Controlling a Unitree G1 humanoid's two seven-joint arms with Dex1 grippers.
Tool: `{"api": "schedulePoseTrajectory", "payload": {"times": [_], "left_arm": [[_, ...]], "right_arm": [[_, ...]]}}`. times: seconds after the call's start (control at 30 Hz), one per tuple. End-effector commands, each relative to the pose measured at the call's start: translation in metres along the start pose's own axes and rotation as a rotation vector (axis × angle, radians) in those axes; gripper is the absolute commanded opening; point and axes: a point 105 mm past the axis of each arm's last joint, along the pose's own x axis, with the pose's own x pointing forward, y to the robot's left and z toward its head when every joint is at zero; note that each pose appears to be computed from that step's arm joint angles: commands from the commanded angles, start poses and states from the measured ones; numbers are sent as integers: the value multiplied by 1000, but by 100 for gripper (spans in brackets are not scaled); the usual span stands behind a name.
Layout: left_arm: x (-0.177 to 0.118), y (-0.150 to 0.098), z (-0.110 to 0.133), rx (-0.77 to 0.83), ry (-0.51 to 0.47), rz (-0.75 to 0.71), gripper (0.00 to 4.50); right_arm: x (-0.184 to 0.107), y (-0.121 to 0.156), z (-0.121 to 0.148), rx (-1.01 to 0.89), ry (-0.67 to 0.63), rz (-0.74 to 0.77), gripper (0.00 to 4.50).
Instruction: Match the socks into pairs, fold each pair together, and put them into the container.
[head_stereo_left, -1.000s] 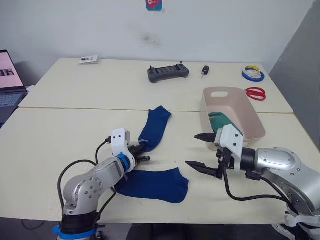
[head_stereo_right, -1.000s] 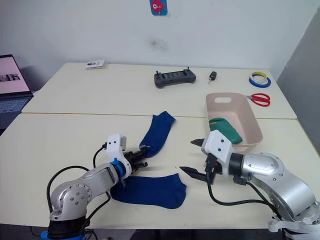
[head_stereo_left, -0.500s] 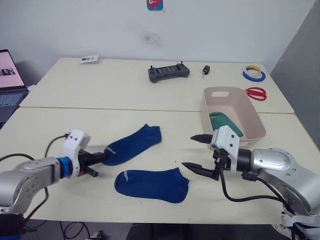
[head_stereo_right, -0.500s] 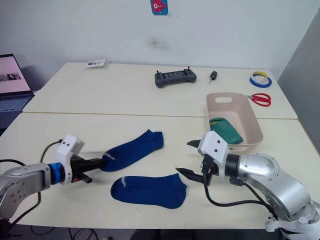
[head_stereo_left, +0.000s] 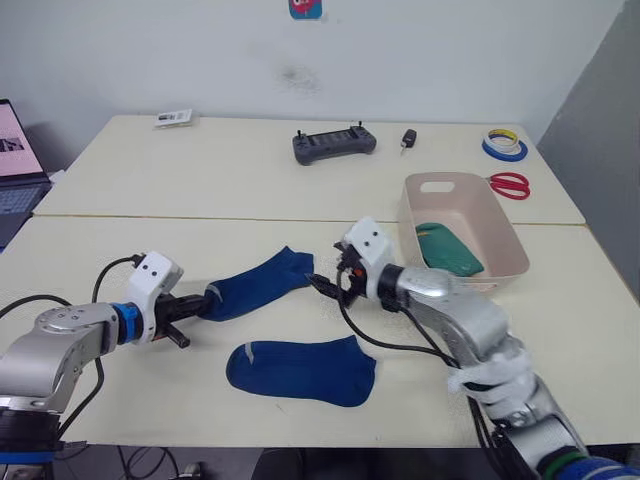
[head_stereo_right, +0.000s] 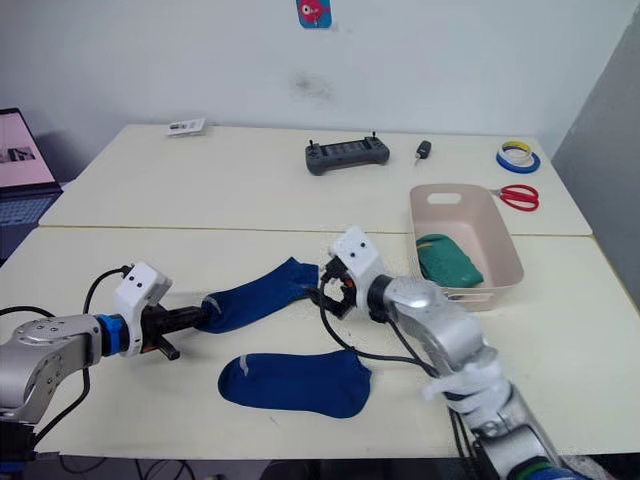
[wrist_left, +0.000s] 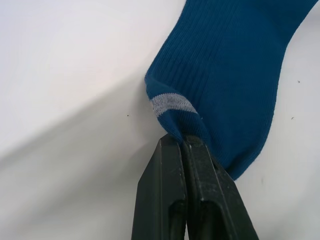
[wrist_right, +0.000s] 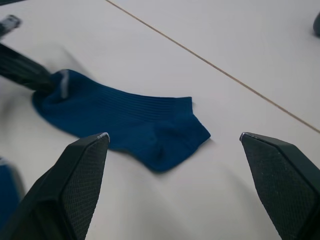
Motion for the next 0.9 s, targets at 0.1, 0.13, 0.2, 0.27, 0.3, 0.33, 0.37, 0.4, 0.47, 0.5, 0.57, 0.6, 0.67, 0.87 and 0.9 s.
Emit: {"api": "schedulePoseTrajectory", "payload": {"times": [0.1,0.13,0.2,0.27,0.3,0.33,0.37,0.4,0.47,0.5,0.57,0.6,0.67,0.87,0.9], "left_arm": [[-3,1,11,36,-31,7,4],[-3,1,11,37,-31,7,4],[-3,1,12,38,-33,8,4],[-3,0,13,40,-35,6,4],[-3,0,14,40,-36,6,4],[-3,0,14,40,-37,6,4],[-3,-1,14,40,-37,6,4],[-3,-1,14,40,-37,5,4],[-3,-2,14,41,-37,4,4],[-3,-2,14,40,-38,5,4],[-4,-2,14,40,-39,6,0],[-4,-2,14,40,-40,7,0],[-5,-2,14,39,-40,11,0],[-5,1,14,35,-41,20,0],[-5,2,15,37,-41,23,0]], "right_arm": [[26,-6,7,-5,-52,-39,450],[32,-7,8,1,-56,-44,450],[44,-9,9,8,-63,-49,450],[53,-11,9,13,-62,-55,450],[58,-12,8,15,-55,-58,450],[61,-14,7,16,-49,-62,450],[64,-15,4,15,-38,-64,450],[67,-15,1,14,-27,-61,450],[70,-14,-4,15,-8,-54,450],[71,-13,-7,13,2,-47,450],[72,-12,-11,10,13,-37,412],[72,-11,-11,10,12,-33,391],[71,-8,-12,10,9,-20,326],[69,2,-4,-7,-34,22,112],[68,2,-2,-12,-44,23,76]]}}
